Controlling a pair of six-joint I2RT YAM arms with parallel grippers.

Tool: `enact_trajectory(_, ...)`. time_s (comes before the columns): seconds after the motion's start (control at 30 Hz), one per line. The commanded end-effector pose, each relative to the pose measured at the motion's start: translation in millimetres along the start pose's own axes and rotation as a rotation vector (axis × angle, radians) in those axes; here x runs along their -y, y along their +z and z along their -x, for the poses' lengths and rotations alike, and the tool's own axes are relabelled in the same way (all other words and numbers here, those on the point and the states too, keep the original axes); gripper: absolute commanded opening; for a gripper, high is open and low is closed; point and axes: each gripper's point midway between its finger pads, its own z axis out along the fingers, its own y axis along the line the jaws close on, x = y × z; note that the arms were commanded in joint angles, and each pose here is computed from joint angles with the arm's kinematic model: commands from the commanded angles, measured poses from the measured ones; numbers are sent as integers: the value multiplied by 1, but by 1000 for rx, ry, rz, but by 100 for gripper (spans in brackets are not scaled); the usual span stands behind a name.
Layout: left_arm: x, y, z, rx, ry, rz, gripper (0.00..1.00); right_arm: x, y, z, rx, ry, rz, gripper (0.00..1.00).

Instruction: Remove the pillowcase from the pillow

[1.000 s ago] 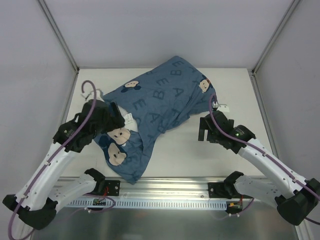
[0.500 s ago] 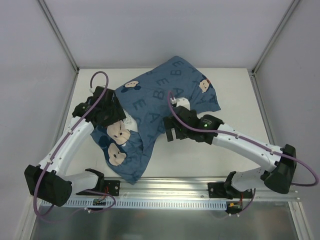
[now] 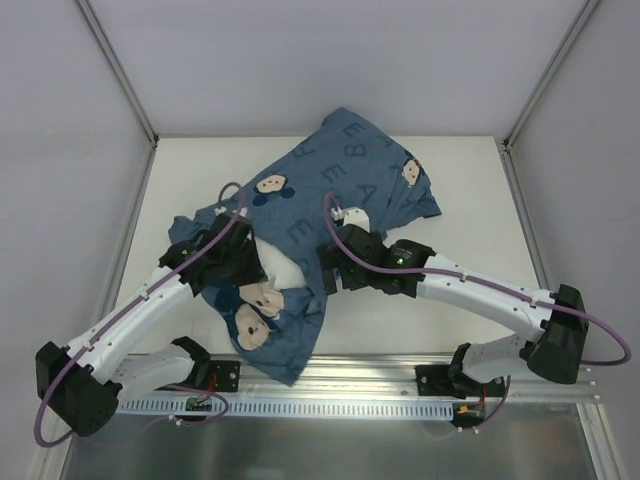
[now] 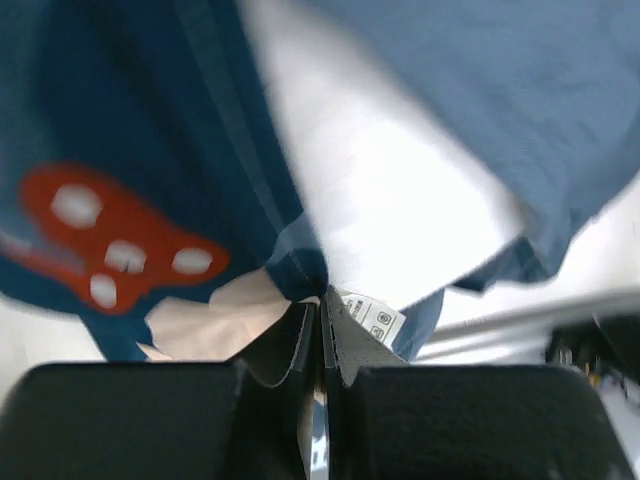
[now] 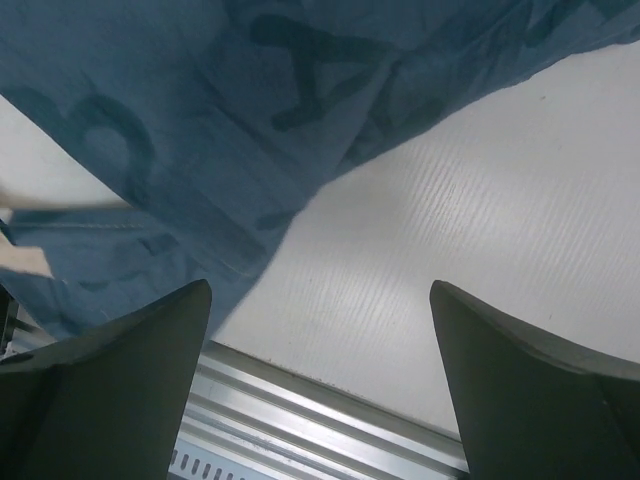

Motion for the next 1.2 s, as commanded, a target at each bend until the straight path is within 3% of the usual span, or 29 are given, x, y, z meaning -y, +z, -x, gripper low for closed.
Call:
enact_trajectory(0.0,43,2,-35,-117,29,-104,0,6,-16,14,96,114,33,96)
enact_trajectory(0.17,117,-4,-52,-185,192,-214,0,18,-15,17,155,170,42,96)
enact_trajectory(0.27,122,-12,-40,-128,187,-228,0,34,-12,15,146,136,-26,99)
enact_trajectory(0.37,114,-24,-33,-74,169,-243,0,42,-14,20,140,60,-54,87)
enact_trajectory(0.5,101,-32,-31,-31,130,-249,0,38,-10,29,124,-34,-50,63)
enact_trajectory(0.6,91,-33,-40,-39,100,-252,0,44,1,44,112,-29,-90,30)
enact_trajectory(0.67,87,-38,-44,-43,75,-272,0,50,12,56,94,14,-84,15)
enact_trajectory(0.7,80,-38,-50,-47,66,-270,0,50,8,72,118,33,-75,1)
enact_trajectory(1.0,57,-32,-92,-159,-34,-290,0,70,-11,169,277,163,-42,1)
enact_trajectory(1.1,93,-34,-93,-175,33,-322,0,83,-14,195,314,213,-104,1)
enact_trajectory(1.17,113,-38,-110,-204,147,-335,0,102,-23,215,344,333,-135,1)
